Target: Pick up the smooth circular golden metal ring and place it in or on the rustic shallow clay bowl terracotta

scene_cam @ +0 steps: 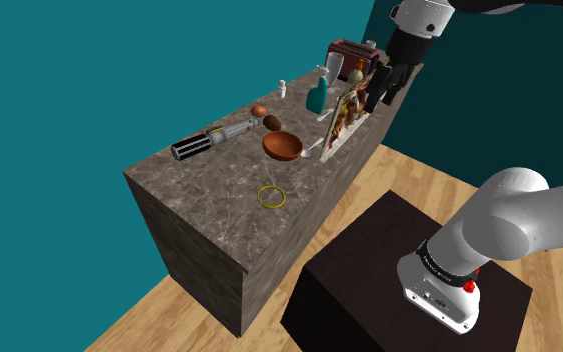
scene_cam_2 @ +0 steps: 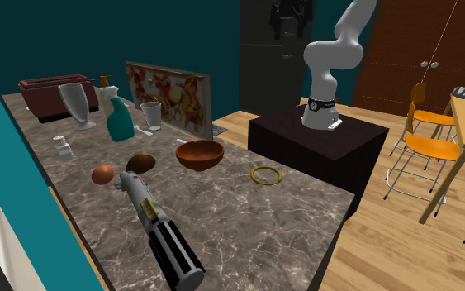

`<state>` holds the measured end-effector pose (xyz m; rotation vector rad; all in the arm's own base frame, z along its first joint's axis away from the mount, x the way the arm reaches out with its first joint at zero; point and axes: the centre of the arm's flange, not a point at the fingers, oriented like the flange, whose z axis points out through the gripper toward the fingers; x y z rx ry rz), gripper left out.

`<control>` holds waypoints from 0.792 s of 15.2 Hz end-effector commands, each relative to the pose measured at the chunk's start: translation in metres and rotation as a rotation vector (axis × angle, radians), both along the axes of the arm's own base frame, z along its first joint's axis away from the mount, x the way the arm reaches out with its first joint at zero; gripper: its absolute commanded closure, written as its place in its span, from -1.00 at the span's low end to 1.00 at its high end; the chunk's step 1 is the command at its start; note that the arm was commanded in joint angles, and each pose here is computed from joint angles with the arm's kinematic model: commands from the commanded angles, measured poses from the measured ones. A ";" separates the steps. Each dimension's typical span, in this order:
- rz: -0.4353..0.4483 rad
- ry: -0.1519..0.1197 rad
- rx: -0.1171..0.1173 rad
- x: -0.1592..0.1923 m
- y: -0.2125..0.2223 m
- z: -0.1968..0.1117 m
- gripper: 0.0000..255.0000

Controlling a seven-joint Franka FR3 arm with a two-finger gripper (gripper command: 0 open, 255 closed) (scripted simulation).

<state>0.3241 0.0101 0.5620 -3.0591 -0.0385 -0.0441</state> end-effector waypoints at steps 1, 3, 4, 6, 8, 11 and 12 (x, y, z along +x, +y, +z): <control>0.000 0.000 0.000 0.000 0.000 0.000 -1.00; -0.027 0.007 -0.001 0.012 0.013 -0.021 -1.00; -0.040 0.011 -0.001 0.018 0.019 -0.031 -1.00; -0.067 0.019 -0.002 0.030 0.031 -0.052 -1.00; -0.093 0.026 -0.003 0.042 0.042 -0.072 -1.00; -0.133 0.037 -0.004 0.060 0.059 -0.104 -1.00; -0.146 0.041 -0.004 0.067 0.065 -0.114 -1.00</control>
